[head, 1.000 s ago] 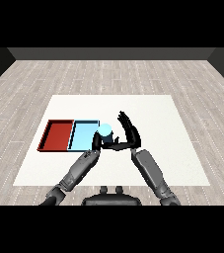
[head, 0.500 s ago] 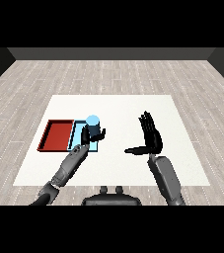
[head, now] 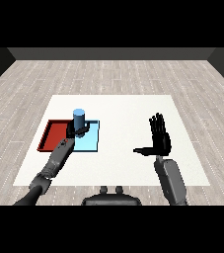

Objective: Pick the blue can and put it in the blue box

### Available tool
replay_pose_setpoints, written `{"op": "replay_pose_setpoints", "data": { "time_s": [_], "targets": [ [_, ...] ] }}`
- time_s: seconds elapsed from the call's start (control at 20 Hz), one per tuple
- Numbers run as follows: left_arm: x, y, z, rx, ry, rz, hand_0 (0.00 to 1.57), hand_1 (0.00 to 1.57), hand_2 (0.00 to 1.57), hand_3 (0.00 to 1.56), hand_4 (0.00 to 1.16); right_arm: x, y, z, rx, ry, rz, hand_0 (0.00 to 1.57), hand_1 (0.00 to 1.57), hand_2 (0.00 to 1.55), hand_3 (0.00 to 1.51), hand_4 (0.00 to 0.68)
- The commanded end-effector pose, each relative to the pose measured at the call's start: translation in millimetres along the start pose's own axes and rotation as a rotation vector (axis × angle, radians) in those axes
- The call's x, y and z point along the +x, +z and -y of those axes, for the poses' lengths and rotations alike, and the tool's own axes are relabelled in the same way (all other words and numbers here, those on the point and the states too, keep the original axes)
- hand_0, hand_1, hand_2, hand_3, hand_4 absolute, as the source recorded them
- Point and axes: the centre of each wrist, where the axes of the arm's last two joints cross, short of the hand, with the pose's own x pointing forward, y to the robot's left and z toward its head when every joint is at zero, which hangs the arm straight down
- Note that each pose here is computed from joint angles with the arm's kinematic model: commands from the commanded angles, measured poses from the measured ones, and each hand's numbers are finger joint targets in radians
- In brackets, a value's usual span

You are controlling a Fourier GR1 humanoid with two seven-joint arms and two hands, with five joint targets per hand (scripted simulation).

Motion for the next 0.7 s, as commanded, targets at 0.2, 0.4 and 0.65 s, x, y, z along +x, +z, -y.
{"op": "replay_pose_setpoints", "data": {
  "time_s": [0.2, 0.4, 0.65],
  "targets": [
    [-16.6, -12.5, 9.7, -0.056, -0.197, -0.200, 1.57, 1.57, 1.57, 1.48, 1.03, -32.9, 9.3, 16.3, -0.031, -0.046, -0.024, 0.00, 0.00, 0.00, 0.00, 0.000],
    [-44.8, 14.1, 24.7, -0.065, -0.194, -0.260, 1.57, 1.57, 1.57, 1.47, 0.98, -41.0, -9.2, 7.1, -0.048, -0.024, -0.046, 0.00, 0.00, 0.00, 0.00, 0.000],
    [-61.1, 25.1, 18.9, -0.023, -0.172, -0.386, 1.15, 1.15, 1.14, 1.06, 0.89, -41.4, -10.9, 20.4, -0.064, -0.010, -0.063, 0.00, 0.00, 0.00, 0.00, 0.000]
  ]
}}
